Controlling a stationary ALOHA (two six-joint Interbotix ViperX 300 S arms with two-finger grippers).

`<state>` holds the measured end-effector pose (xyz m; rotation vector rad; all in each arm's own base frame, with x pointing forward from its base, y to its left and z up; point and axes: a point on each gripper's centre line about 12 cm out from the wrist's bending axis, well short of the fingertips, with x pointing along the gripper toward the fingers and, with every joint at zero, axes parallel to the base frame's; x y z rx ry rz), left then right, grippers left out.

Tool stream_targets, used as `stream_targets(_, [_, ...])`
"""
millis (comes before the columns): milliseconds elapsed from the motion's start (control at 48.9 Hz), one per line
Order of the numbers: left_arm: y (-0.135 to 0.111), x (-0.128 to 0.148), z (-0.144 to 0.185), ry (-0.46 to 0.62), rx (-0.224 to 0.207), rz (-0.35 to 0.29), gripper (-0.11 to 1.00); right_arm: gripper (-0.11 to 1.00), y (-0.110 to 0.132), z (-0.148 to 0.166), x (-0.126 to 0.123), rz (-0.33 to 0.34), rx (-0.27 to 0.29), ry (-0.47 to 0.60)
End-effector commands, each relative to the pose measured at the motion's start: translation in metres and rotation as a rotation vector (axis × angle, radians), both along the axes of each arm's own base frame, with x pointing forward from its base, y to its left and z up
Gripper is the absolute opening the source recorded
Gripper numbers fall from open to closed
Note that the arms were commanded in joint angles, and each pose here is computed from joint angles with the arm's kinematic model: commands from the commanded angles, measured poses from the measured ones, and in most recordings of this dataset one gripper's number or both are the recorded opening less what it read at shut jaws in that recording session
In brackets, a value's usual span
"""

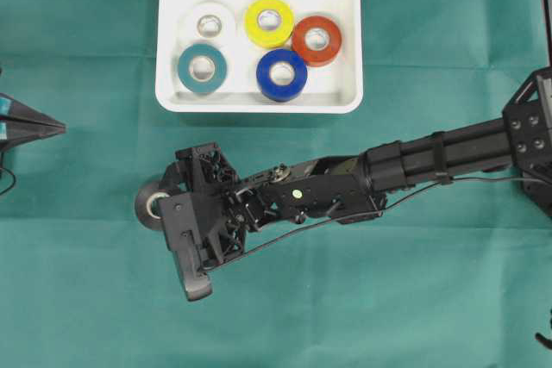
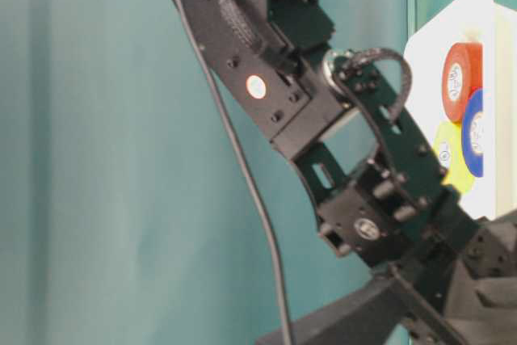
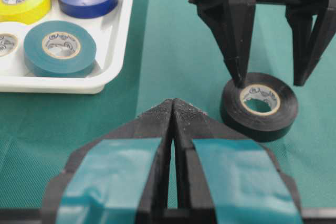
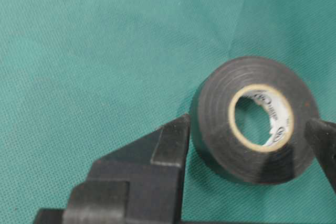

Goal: Put the tape into the white case with the right arm.
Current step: 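Move the right gripper to the black tape roll and grip it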

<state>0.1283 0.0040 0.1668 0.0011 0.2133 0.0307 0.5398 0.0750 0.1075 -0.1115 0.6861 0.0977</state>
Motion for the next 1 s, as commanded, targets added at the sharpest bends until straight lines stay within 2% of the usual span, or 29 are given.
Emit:
stream_targets(0, [0.0,0.002,0.005,-0.012,-0.001,0.002,0.0,0.59,0.008,0.019,0.006,-0.001,0.008,-0.034])
stream_targets(164, [0.0,0.002,0.005,-0.012,-0.001,0.002,0.0,0.58,0.014,0.013,0.012,-0.019,0.024,-0.017])
stream_targets(389, [0.0,0.001,0.004,-0.009,-0.003,0.002,0.0,0.46,0.015,0.003,0.019,-0.062,0.033,0.025])
stream_targets(553, [0.0,0.002,0.005,-0.012,-0.001,0.002,0.0,0.41,0.012,0.003,0.022,-0.11,0.037,0.062])
stream_targets(614, [0.0,0.002,0.005,-0.011,-0.001,0.002,0.0,0.37,0.011,0.003,0.023,-0.136,0.048,0.08])
stream_targets(778, [0.0,0.002,0.005,-0.012,-0.001,0.002,0.0,0.07,0.011,0.006,0.025,-0.153,0.055,0.09])
stream_targets(983, [0.0,0.001,0.004,-0.011,-0.001,0.002,0.0,0.02,0.012,0.007,0.026,-0.147,0.059,0.08])
